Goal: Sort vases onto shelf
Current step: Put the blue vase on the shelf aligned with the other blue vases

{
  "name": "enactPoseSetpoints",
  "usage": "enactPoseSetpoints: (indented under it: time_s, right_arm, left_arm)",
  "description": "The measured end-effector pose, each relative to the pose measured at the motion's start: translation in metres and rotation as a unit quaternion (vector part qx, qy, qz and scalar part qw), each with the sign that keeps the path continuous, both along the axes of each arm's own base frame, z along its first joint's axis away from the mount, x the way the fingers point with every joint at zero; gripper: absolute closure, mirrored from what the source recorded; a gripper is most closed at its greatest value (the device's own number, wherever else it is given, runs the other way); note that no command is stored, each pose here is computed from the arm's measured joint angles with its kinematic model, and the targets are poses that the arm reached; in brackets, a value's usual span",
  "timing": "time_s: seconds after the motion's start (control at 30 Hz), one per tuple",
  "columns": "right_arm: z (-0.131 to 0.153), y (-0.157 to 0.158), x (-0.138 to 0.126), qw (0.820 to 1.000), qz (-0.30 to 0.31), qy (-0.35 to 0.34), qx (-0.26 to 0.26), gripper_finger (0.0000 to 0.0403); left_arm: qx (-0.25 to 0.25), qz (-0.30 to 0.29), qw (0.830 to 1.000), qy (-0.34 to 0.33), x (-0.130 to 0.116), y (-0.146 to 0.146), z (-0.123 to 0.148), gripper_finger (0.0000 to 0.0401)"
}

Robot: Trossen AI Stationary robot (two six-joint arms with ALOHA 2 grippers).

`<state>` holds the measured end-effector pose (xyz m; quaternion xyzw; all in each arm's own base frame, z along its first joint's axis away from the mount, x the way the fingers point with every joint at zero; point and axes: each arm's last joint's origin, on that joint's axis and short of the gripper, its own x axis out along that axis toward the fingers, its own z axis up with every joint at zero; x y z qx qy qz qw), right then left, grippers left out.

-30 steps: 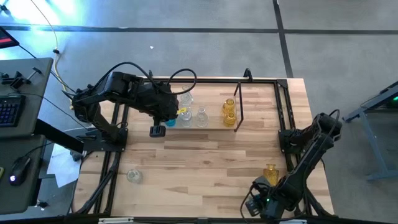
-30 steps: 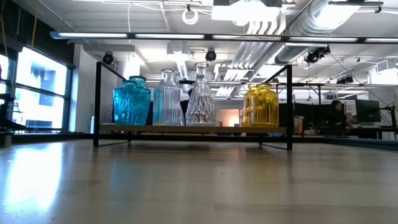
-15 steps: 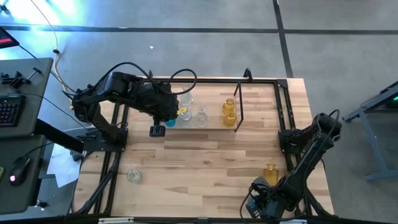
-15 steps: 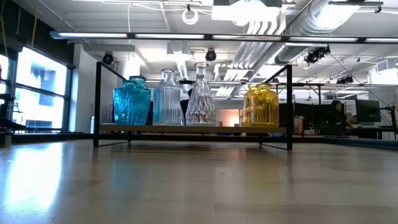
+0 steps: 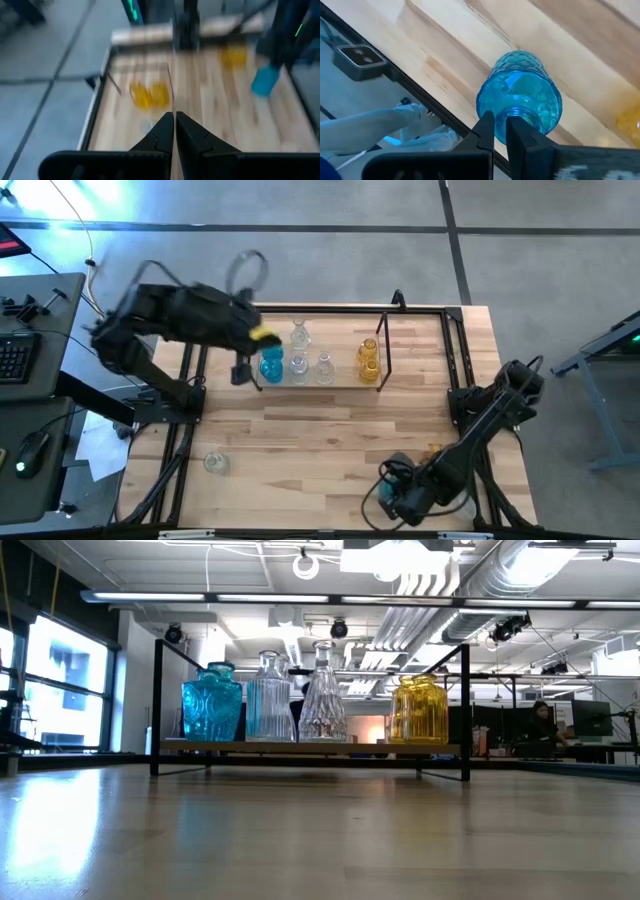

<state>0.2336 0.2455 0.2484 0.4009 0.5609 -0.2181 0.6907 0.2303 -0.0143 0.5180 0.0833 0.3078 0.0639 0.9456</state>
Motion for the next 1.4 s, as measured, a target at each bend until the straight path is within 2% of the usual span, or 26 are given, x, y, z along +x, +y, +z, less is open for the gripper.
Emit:
enactPoseSetpoints:
  time_s: [0.1, 0.23, 0.4, 0.63, 0.83, 1.07, 1.27, 1.4]
  right_arm:
    - [0.007, -0.006, 0.009, 1.0, 0.012, -0.01, -0.003, 0.0402]
    - [0.014, -0.016, 0.019, 0.999, 0.025, -0.019, -0.012, 0.0402]
    - [0.023, -0.032, 0.036, 0.998, 0.042, -0.035, -0.02, 0.0402]
    - [0.049, -0.067, 0.066, 0.994, 0.073, -0.077, -0.039, 0.0403]
    - [0.09, -0.108, 0.084, 0.987, 0.098, -0.104, -0.069, 0.0403]
    - [0.144, -0.151, 0.089, 0.975, 0.116, -0.157, -0.104, 0.0403]
    - [0.181, -0.198, 0.092, 0.957, 0.136, -0.216, -0.14, 0.0403]
    - [0.199, -0.233, 0.095, 0.942, 0.157, -0.248, -0.162, 0.0403]
  left_arm:
    - [-0.002, 0.007, 0.998, -0.069, -0.021, 0.002, 0.018, 0.0391]
    - [0.009, 0.047, 0.989, -0.137, -0.054, 0.008, 0.037, 0.0391]
    - [0.009, 0.079, 0.981, -0.179, -0.093, 0.013, 0.048, 0.0391]
    - [0.003, 0.088, 0.975, -0.202, -0.121, 0.016, 0.053, 0.0391]
    - [0.021, 0.115, 0.978, -0.17, -0.13, 0.019, 0.047, 0.0391]
    - [0.021, 0.13, 0.981, -0.141, -0.132, 0.019, 0.041, 0.0391]
    - [0.043, 0.168, 0.974, -0.144, -0.133, 0.022, 0.041, 0.0391]
    - [0.051, 0.168, 0.975, -0.137, -0.135, 0.022, 0.04, 0.0391]
